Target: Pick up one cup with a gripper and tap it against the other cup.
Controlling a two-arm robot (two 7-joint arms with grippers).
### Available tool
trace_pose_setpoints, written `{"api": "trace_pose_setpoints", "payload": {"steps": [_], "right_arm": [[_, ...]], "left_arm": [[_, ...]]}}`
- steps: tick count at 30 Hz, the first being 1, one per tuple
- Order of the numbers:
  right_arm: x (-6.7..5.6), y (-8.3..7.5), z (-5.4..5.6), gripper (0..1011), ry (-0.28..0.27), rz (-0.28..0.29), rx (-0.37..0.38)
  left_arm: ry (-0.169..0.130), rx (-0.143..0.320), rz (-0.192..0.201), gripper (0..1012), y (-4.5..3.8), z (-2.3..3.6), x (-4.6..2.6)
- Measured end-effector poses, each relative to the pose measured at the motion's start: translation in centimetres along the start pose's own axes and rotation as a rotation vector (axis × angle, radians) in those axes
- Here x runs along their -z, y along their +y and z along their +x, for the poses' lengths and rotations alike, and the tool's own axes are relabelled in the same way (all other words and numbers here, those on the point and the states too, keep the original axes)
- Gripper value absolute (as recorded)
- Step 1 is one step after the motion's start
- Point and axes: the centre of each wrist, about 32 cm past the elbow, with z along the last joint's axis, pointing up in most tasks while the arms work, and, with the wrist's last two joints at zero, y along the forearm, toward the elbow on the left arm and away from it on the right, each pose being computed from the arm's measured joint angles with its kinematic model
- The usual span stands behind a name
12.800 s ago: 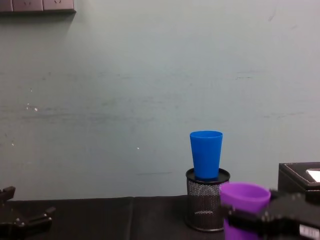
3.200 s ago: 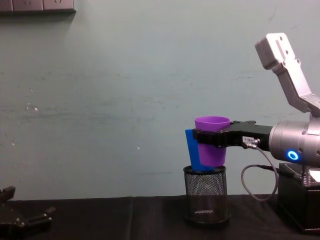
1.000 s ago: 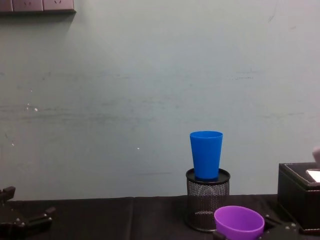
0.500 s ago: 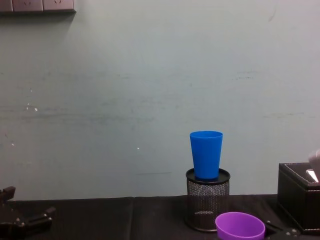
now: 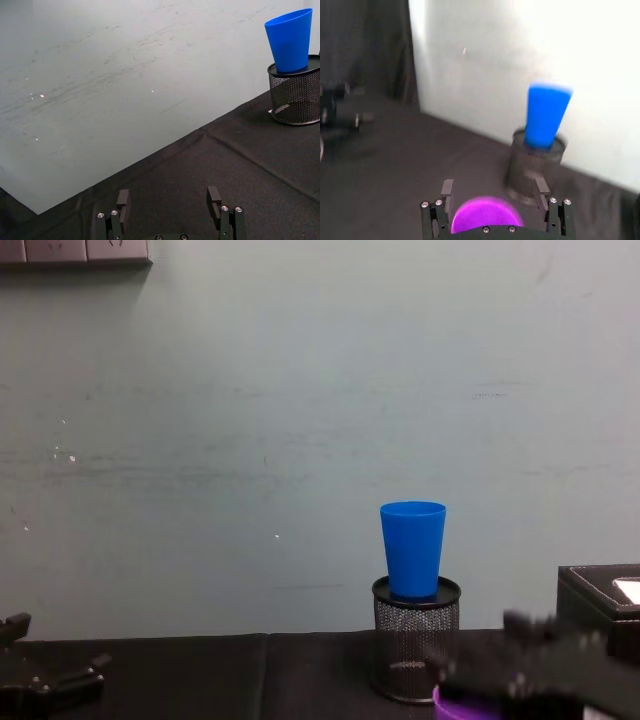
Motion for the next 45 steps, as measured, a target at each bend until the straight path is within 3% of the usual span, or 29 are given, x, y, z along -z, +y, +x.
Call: {"api": "trace_pose_setpoints", "payload": {"steps": [3,6,10,15,19,25,35,45], "right_arm": [[-2.0,-0.2,0.5,1004,-0.001,0.065,0.024],[-2.8,-0.2,0.7,1004,-0.002,0.086,0.030],[-3.2,-0.2,0.8,1004,0.002,0.099,0.045],[-3.5,-0.6,1.2,1004,0.007,0.097,0.136],[-3.4,-0.9,1.7,1004,0.009,0.058,0.243],[-2.3,-0.9,2.5,1004,0.014,-0.030,0.319],[-0.2,-0.5,2.8,1004,0.024,-0.112,0.337],[-0.3,-0.5,2.8,1004,0.023,-0.111,0.337]], "left_arm": [[0.000,0.000,0.000,1000,0.00,0.00,0.00],[0.000,0.000,0.000,1000,0.00,0.00,0.00],[0.000,0.000,0.000,1000,0.00,0.00,0.00],[0.000,0.000,0.000,1000,0.00,0.00,0.00],[0.000,0.000,0.000,1000,0.00,0.00,0.00],[0.000,0.000,0.000,1000,0.00,0.00,0.00],[0.000,0.000,0.000,1000,0.00,0.00,0.00],[0.000,0.000,0.000,1000,0.00,0.00,0.00]]}}
